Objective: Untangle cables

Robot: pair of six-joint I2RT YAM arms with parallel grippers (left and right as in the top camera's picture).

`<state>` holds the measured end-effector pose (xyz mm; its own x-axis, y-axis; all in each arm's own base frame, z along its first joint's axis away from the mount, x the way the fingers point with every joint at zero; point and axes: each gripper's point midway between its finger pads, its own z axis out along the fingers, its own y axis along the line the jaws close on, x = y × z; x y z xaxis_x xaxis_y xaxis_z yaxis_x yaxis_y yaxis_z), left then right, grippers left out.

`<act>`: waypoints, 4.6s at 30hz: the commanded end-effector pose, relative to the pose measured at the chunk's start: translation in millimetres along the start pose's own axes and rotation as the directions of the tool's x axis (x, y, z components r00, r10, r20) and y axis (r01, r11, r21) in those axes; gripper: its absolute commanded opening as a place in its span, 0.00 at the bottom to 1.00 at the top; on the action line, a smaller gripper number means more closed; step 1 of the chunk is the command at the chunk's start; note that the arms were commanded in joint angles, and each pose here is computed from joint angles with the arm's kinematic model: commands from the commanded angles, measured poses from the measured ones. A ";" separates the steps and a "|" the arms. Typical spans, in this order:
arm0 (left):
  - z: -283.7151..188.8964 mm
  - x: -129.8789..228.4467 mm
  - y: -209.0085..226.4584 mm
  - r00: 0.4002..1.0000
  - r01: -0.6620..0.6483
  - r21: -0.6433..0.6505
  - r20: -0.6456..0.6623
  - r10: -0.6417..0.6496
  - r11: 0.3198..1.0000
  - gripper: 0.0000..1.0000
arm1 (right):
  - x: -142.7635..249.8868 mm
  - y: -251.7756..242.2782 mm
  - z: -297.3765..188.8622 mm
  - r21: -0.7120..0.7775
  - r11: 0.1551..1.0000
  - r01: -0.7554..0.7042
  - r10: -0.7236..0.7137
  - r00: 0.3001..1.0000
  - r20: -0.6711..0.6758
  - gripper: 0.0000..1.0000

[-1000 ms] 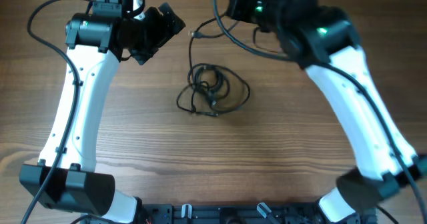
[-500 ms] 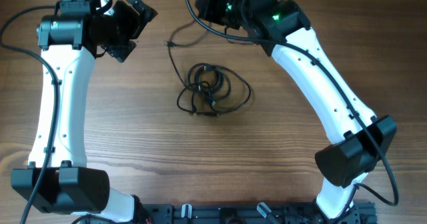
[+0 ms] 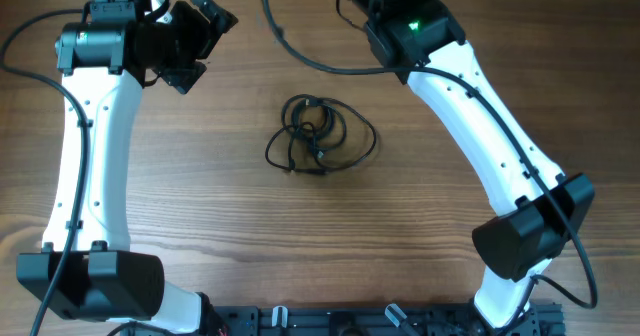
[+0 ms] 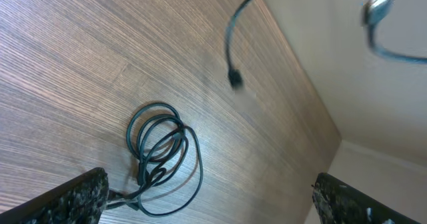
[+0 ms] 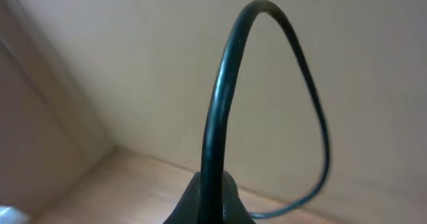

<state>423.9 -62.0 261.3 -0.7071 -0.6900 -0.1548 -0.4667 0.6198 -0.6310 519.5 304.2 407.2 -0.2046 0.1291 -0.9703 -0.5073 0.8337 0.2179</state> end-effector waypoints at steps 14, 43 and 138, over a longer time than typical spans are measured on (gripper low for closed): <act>34.4 40.6 -39.1 0.989 -0.134 0.046 -0.052 0.137 0.990 1.00 | -5.0 -285.2 -215.6 0.682 0.730 -0.029 0.237 0.948 -0.214 0.04; 53.4 96.1 -15.9 0.908 -0.384 -0.070 -0.210 0.363 0.921 0.96 | 62.7 -307.9 -219.7 0.460 0.788 -0.409 0.573 0.762 -0.303 1.00; -100.1 159.7 -138.4 0.820 -0.158 0.738 -0.272 0.503 0.656 0.04 | 182.6 -58.8 -81.0 -0.161 0.982 -0.094 -0.057 0.671 -0.739 0.60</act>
<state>337.3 -216.1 387.6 -0.9469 -0.2392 -0.2150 0.1374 0.3035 -0.9429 434.5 233.9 242.4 -0.7020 -0.3693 -0.6089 -0.6443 0.6936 0.3222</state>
